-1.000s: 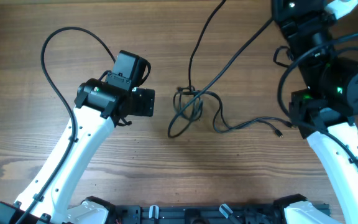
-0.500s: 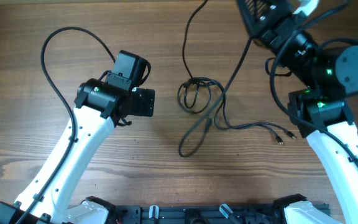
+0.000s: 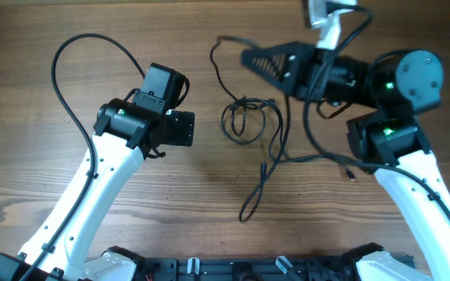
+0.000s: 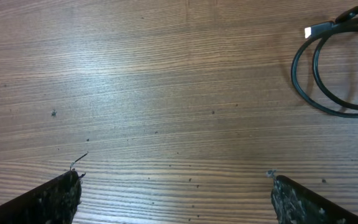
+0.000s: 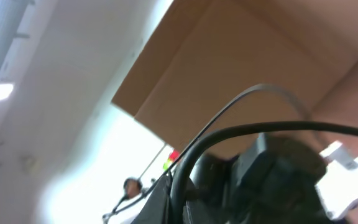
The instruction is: Untangle cables
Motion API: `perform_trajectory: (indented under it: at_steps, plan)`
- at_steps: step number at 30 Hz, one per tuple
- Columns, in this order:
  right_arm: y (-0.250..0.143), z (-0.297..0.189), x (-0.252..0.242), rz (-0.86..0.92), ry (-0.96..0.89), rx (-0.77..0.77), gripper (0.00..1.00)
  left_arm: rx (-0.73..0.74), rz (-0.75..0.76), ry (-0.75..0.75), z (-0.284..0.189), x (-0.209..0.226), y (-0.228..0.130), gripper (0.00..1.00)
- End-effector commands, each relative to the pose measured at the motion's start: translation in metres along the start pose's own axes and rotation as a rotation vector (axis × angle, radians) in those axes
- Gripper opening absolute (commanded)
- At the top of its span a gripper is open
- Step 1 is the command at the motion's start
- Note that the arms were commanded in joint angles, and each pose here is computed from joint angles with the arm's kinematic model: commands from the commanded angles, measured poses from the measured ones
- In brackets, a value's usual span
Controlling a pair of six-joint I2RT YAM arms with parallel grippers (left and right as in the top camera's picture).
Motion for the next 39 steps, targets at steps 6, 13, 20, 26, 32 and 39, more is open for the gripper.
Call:
perform_trajectory:
  at_steps: [6,13,20,26,32,39]
  plan:
    - [-0.032,0.022,0.014,0.029,0.058,0.129,0.04,-0.010,0.013,-0.002,-0.003,0.002,0.000,1.00]
    - [-0.040,0.021,0.016,0.058,0.065,0.176,0.04,-0.010,0.013,-0.002,-0.003,0.002,0.000,1.00]
    - [-0.028,0.017,0.057,-0.021,0.194,0.111,0.04,-0.010,0.013,-0.003,-0.003,0.002,0.000,1.00]
    - [0.006,-0.010,0.132,-0.182,0.477,-0.184,0.04,-0.010,0.013,-0.002,-0.003,0.002,0.000,1.00]
    - [0.042,-0.030,0.126,-0.246,0.434,-0.357,0.04,-0.010,0.013,-0.002,-0.003,0.002,0.000,1.00]
    - [0.084,-0.045,0.049,-0.105,0.119,-0.436,0.04,-0.010,0.013,-0.002,-0.003,0.002,0.000,1.00]
Point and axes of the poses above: each gripper's point midway between its finger pads, its own z axis out along the fingers, its own x axis along the line the jaws close on, y = z × x, the point moved 1 cm from there along -z, back along the fingers, and after that the axes turned 5 degrees about z, right-handed, at the moved point
